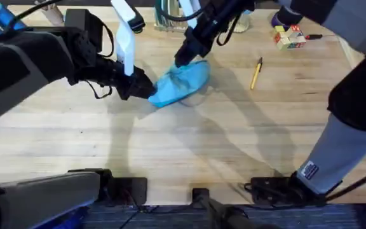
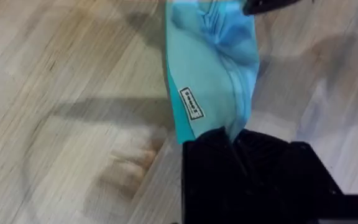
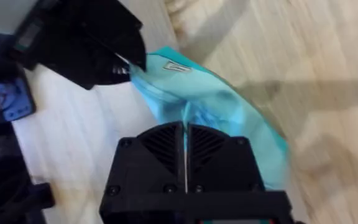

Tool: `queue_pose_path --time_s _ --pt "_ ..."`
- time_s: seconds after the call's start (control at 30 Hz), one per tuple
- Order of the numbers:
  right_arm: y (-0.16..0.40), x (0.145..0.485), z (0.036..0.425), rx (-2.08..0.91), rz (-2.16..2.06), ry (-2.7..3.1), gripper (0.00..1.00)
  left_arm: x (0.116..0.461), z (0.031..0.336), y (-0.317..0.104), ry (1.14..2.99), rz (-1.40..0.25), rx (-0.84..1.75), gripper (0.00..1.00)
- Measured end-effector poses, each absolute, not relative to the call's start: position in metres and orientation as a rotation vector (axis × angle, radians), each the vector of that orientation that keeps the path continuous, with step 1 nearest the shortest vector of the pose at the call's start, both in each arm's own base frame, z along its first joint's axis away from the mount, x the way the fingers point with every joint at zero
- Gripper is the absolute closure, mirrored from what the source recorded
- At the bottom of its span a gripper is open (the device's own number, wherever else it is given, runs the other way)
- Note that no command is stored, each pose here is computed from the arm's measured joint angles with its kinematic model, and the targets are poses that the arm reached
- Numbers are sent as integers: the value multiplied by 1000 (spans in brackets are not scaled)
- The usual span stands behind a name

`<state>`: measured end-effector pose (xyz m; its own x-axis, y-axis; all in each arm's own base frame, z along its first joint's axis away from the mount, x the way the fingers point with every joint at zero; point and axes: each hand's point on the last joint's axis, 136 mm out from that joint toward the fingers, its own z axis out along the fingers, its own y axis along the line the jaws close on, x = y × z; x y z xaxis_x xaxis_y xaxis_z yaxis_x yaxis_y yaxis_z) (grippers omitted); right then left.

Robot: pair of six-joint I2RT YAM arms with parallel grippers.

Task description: Unzip the bag, pick up the pens from the table one at a time and place them inside, then zip the bag closed.

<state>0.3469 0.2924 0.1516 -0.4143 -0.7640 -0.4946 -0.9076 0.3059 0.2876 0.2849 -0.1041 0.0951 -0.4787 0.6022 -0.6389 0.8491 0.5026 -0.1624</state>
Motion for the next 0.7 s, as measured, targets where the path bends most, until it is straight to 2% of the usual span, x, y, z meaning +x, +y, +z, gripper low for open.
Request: queue_pose_path --time_s 0.23,0.7 --pt "314 328 154 -1589 829 2264 968 285 96 -105 2234 -641 1189 959" --pt "313 330 154 -1562 832 2287 968 285 96 -104 2234 -642 1189 959"
